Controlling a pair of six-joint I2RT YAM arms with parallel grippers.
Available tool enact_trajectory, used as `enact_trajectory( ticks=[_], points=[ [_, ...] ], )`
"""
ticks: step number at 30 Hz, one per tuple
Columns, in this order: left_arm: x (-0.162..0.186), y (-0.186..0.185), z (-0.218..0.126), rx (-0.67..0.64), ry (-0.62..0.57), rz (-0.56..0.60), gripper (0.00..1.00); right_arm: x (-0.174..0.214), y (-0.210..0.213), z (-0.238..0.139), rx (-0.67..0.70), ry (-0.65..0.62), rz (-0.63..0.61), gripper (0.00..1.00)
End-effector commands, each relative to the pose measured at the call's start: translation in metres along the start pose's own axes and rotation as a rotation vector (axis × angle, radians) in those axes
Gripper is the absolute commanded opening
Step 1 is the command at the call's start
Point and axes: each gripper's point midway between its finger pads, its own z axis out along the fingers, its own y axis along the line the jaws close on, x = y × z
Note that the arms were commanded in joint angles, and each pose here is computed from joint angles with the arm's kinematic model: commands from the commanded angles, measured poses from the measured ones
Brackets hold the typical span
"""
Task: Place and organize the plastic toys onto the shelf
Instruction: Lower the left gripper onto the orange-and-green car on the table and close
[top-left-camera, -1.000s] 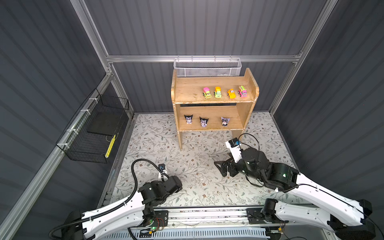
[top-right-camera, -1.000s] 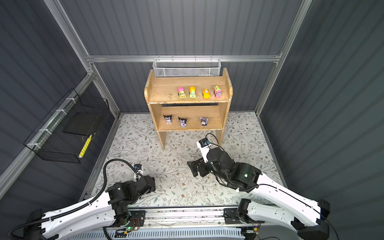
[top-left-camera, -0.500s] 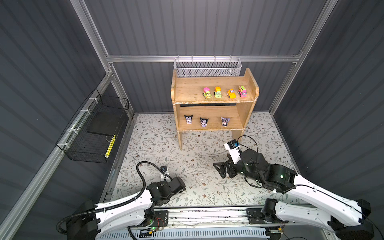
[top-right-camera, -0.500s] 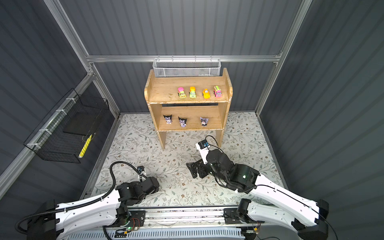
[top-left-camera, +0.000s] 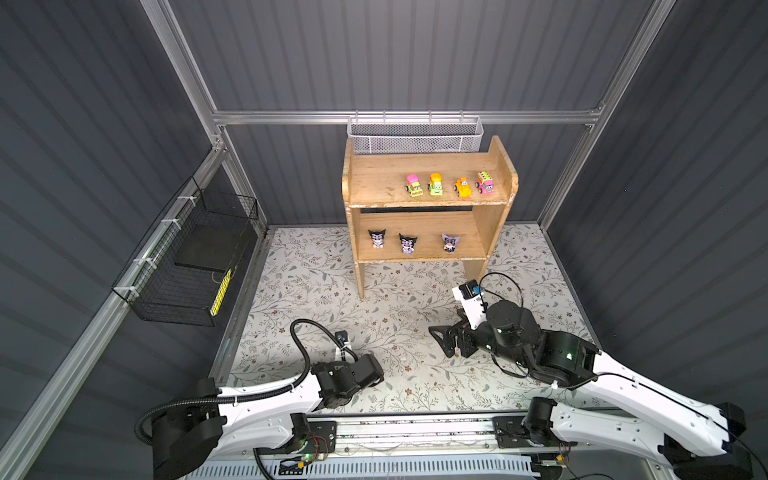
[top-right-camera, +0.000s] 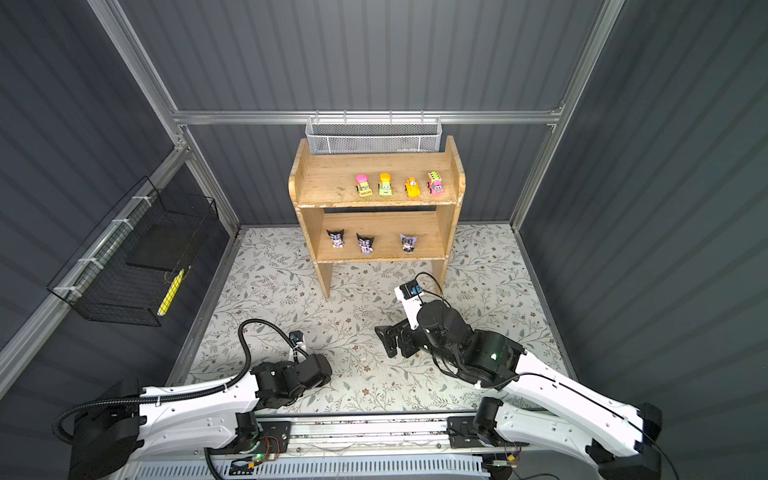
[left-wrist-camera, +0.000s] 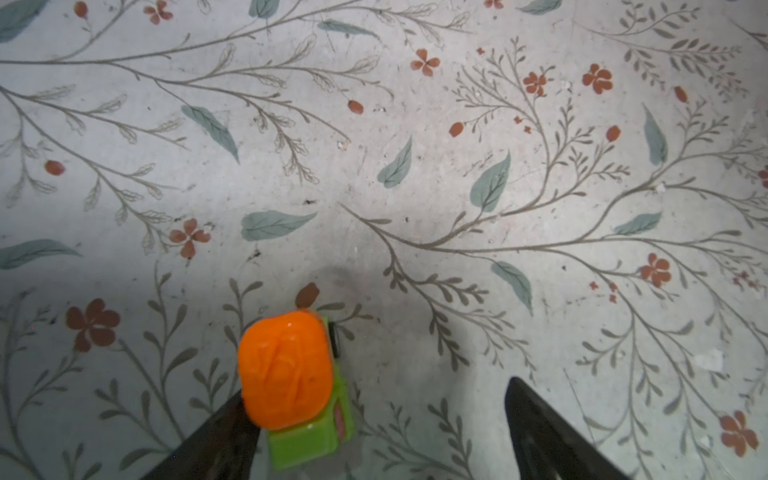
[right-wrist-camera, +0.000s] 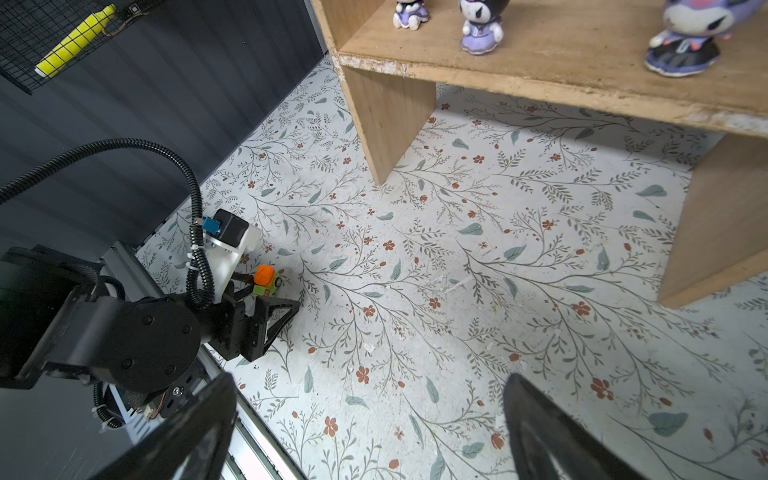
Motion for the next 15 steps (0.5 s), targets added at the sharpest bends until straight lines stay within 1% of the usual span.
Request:
enact_trajectory(
  ticks=[1, 6, 12, 15],
  points=[
    [-0.007, 0.022, -0.01, -0.069, -0.069, -0.046, 0.89, 0.002, -0.001, 0.002, 0.005, 0.005, -0.005, 0.99],
    [-0.002, 0.038, -0.005, -0.08, -0.098, -0.105, 0.85, 0.007, 0.006, 0.006, -0.028, 0.035, 0.008, 0.99],
    [-0.003, 0.043, -0.001, -0.127, -0.121, -0.102, 0.82, 0.019, 0.008, 0.01, -0.049, 0.067, 0.039, 0.99],
    [-0.006, 0.041, 0.0, -0.142, -0.135, -0.095, 0.74, 0.021, 0.008, 0.01, -0.052, 0.069, 0.047, 0.99]
  ],
)
